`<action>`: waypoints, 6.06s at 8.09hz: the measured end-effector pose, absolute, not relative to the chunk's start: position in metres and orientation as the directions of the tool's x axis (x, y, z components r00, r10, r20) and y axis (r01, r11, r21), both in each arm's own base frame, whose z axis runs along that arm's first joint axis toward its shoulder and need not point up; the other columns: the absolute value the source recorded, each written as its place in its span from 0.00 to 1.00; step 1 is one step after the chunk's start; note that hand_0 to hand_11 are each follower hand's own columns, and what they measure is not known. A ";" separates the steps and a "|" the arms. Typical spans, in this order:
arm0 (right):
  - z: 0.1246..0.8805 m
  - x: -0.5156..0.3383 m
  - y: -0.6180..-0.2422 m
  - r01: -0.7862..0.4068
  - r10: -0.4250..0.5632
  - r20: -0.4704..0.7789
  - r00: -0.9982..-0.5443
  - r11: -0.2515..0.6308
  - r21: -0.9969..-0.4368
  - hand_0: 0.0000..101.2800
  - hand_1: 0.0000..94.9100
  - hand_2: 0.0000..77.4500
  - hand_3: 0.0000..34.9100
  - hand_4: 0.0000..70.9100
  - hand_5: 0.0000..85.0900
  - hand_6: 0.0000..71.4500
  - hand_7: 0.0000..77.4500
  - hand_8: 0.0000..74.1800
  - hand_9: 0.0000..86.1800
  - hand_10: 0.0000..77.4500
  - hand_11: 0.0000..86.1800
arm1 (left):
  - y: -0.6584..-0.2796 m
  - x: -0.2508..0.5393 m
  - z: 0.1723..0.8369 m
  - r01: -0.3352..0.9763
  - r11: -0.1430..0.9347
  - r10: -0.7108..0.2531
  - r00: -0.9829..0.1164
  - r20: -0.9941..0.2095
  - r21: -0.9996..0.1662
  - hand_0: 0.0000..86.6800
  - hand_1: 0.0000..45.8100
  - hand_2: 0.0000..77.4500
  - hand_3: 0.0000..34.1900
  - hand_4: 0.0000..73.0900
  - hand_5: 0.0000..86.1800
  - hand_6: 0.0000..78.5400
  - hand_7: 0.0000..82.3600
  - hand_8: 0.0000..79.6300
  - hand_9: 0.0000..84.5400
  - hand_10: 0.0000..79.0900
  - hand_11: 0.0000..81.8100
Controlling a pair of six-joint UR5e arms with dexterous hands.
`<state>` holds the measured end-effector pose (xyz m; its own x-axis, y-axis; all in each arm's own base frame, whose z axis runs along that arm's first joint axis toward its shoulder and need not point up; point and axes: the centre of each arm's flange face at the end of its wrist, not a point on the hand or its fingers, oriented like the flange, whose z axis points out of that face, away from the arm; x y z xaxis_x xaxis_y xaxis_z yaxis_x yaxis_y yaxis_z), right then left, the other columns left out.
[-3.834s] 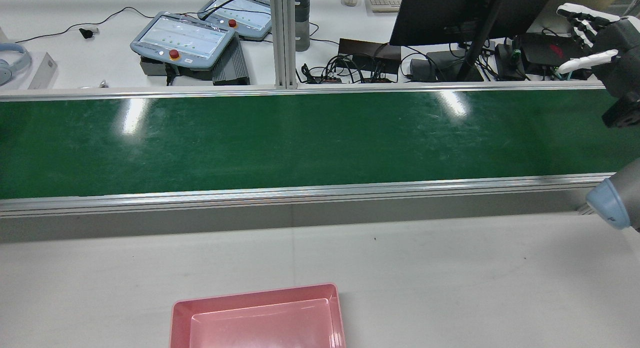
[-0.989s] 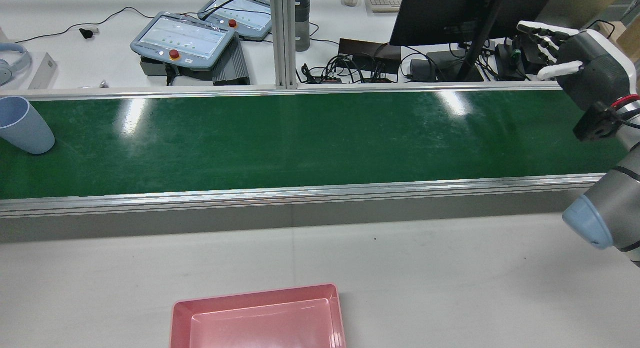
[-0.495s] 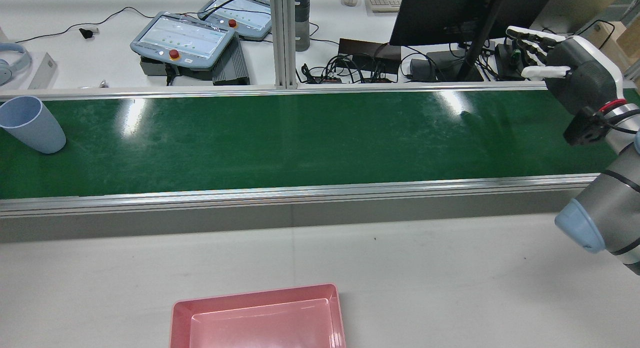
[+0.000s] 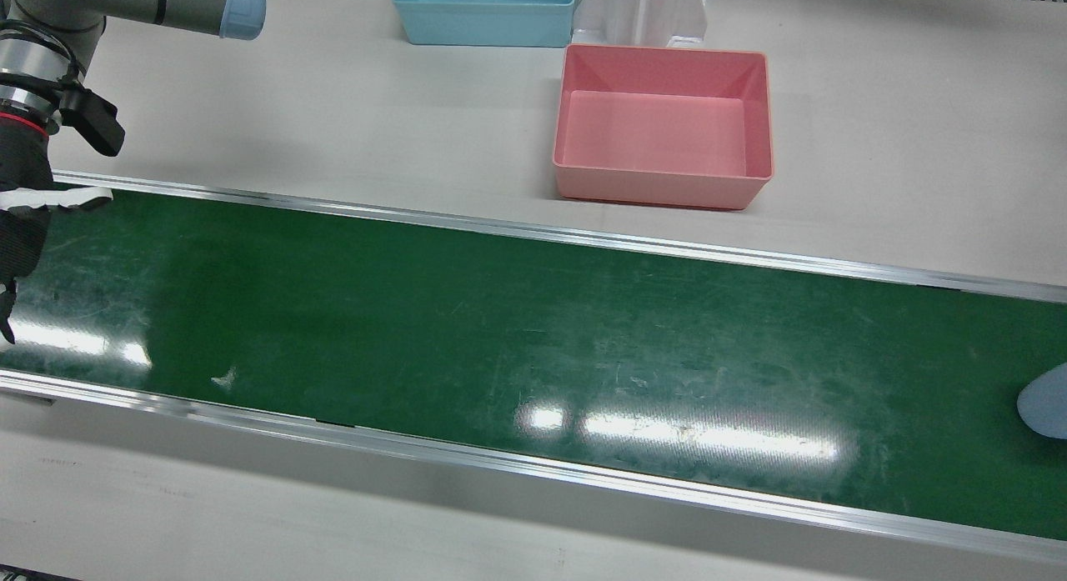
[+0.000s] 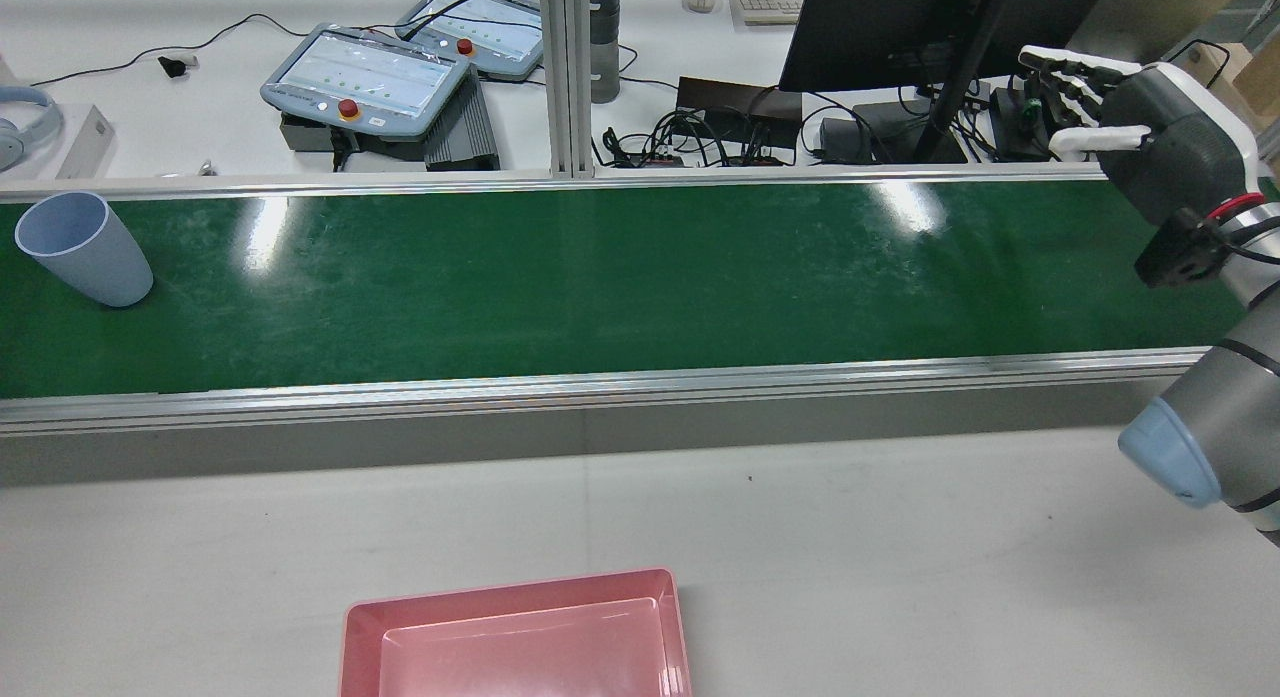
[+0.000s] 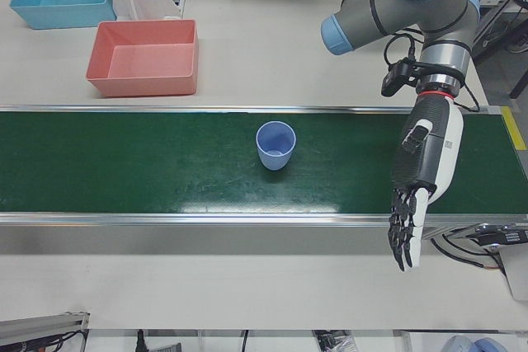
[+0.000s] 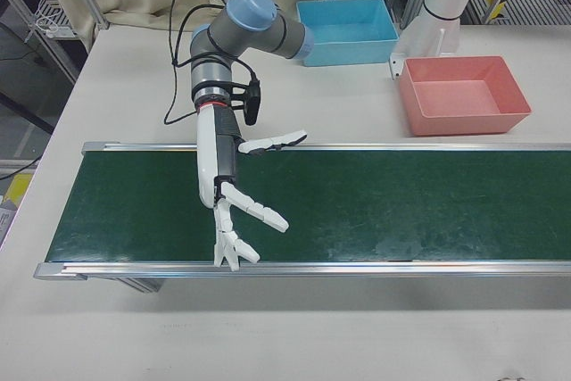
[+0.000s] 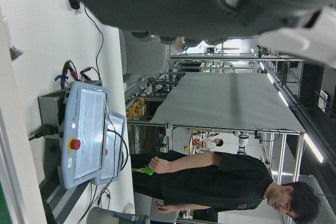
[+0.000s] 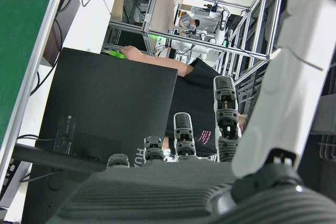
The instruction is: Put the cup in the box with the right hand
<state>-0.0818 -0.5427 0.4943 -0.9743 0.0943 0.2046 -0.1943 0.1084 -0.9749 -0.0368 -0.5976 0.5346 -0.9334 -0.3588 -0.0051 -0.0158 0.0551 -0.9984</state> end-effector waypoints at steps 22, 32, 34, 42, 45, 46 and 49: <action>0.500 -0.086 -0.547 -0.194 0.091 0.204 -0.975 0.107 -0.975 0.57 0.03 0.01 0.30 0.27 0.06 0.10 0.32 0.06 0.13 0.02 0.04 | -0.598 -0.037 0.535 -0.016 0.054 -0.359 -0.933 -0.005 -0.998 0.00 0.01 0.01 0.00 0.00 0.00 0.00 0.00 0.00 0.00 0.00 0.00; 0.523 -0.109 -0.530 -0.271 0.000 0.273 -0.962 0.105 -0.957 0.49 0.04 0.01 0.30 0.22 0.04 0.08 0.20 0.07 0.13 0.05 0.08 | -0.598 -0.037 0.535 -0.016 0.054 -0.359 -0.933 -0.005 -0.998 0.00 0.01 0.01 0.00 0.00 0.00 0.00 0.00 0.00 0.00 0.00 0.00; 0.521 -0.111 -0.530 -0.251 0.001 0.253 -0.968 0.111 -0.962 0.52 0.04 0.01 0.30 0.27 0.04 0.08 0.21 0.07 0.13 0.05 0.08 | -0.598 -0.037 0.535 -0.016 0.055 -0.359 -0.933 -0.005 -0.998 0.00 0.01 0.01 0.00 0.00 0.00 0.00 0.00 0.00 0.00 0.00 0.00; 0.519 -0.111 -0.531 -0.233 0.007 0.235 -0.972 0.116 -0.966 0.56 0.08 0.01 0.30 0.29 0.06 0.08 0.25 0.07 0.13 0.04 0.06 | -0.598 -0.037 0.535 -0.016 0.055 -0.359 -0.933 -0.005 -0.998 0.00 0.01 0.01 0.00 0.00 0.00 0.00 0.00 0.00 0.00 0.00 0.00; 0.519 -0.111 -0.531 -0.231 0.007 0.233 -0.972 0.116 -0.966 0.57 0.06 0.01 0.30 0.31 0.06 0.08 0.25 0.07 0.13 0.04 0.06 | -0.598 -0.037 0.535 -0.016 0.055 -0.359 -0.933 -0.005 -0.998 0.00 0.01 0.01 0.00 0.00 0.00 0.00 0.00 0.00 0.00 0.00 0.00; 0.519 -0.111 -0.531 -0.231 0.007 0.234 -0.972 0.115 -0.966 0.57 0.06 0.01 0.30 0.31 0.06 0.08 0.25 0.07 0.13 0.04 0.06 | -0.598 -0.037 0.535 -0.016 0.055 -0.359 -0.933 -0.005 -0.998 0.00 0.01 0.01 0.00 0.00 0.00 0.00 0.00 0.00 0.00 0.00 0.00; 0.521 -0.111 -0.530 -0.233 0.007 0.235 -0.972 0.113 -0.966 0.57 0.07 0.01 0.30 0.31 0.06 0.08 0.25 0.07 0.13 0.04 0.06 | -0.598 -0.037 0.535 -0.016 0.055 -0.359 -0.933 -0.005 -0.998 0.00 0.01 0.01 0.00 0.00 0.00 0.00 0.00 0.00 0.00 0.00 0.00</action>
<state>-0.1111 -0.5304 0.5208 -0.9720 0.0074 0.2349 -0.2326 0.1133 -0.9659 -0.0368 -0.5976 0.5346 -0.9334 -0.3588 -0.0051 -0.0158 0.0552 -0.9984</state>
